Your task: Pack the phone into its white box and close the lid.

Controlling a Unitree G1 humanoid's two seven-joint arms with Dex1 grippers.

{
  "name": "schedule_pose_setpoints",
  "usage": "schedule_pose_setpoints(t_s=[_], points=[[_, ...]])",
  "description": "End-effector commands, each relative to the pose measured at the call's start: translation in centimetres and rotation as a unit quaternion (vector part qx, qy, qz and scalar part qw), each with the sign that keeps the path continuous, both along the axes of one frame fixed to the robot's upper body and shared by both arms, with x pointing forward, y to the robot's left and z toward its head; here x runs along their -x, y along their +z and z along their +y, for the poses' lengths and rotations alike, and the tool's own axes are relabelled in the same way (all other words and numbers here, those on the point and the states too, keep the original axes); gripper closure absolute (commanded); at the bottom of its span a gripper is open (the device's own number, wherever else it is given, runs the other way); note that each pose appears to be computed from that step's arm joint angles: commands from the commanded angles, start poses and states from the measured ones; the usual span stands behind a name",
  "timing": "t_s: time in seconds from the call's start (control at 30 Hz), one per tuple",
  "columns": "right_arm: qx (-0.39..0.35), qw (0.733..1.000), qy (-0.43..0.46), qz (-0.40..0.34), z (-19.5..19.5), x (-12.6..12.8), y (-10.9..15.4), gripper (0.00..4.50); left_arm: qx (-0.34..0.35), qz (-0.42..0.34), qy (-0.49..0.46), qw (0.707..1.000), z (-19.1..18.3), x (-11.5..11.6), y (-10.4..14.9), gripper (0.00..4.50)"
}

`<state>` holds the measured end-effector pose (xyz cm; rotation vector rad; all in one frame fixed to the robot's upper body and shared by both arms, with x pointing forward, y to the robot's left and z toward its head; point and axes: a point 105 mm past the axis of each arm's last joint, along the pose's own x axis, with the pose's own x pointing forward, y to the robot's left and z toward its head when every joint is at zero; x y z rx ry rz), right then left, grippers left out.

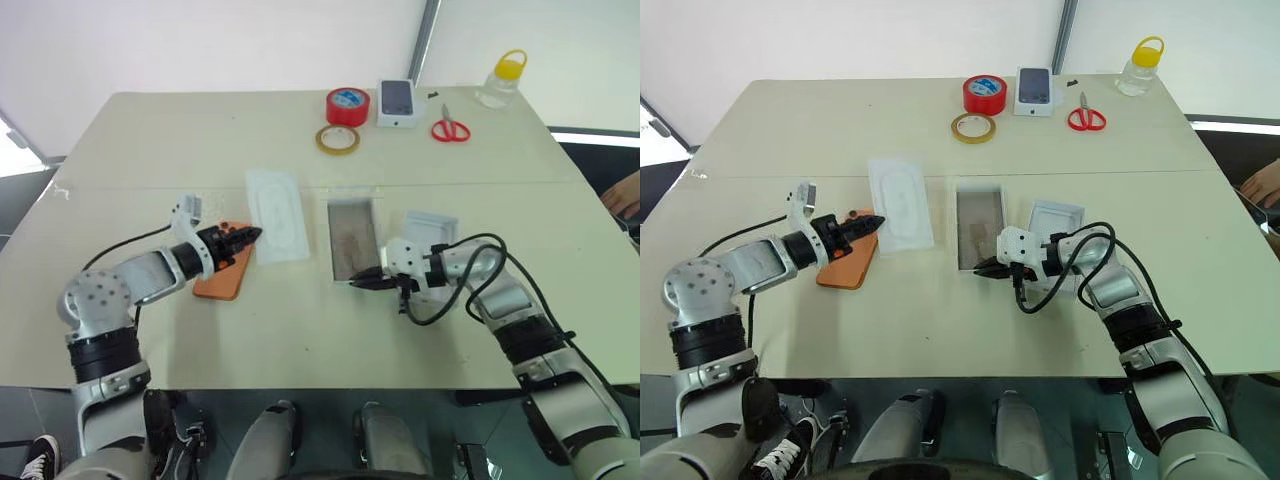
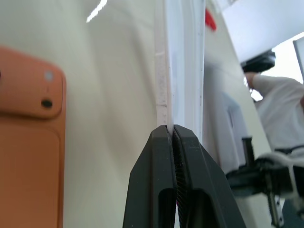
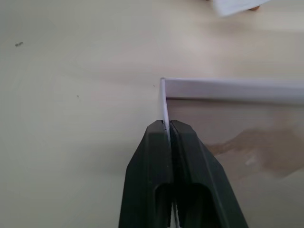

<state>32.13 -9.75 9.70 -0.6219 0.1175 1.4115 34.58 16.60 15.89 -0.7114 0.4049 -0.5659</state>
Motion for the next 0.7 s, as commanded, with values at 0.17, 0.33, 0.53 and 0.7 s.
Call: schedule_pose_setpoints(t_s=[0.17,0.33,0.53,0.7], points=[[-0.042,0.998,-0.028,-0.033,4.7,0.5,1.5,4.47,0.039,-0.043,-0.009,0.998,-1.0,-0.3,3.5,4.50],[-0.053,0.997,-0.058,-0.005,5.9,0.7,1.1,4.47,0.043,-0.024,-0.025,0.998,-2.2,0.3,2.6,4.50],[-0.065,0.997,-0.044,0.028,6.0,1.8,1.7,2.10,0.031,-0.014,-0.040,0.999,-2.5,0.9,1.6,4.50],[-0.079,0.997,-0.023,0.015,3.4,2.6,4.6,1.03,-0.016,-0.004,-0.088,0.996,-3.0,2.1,0.1,4.50]])
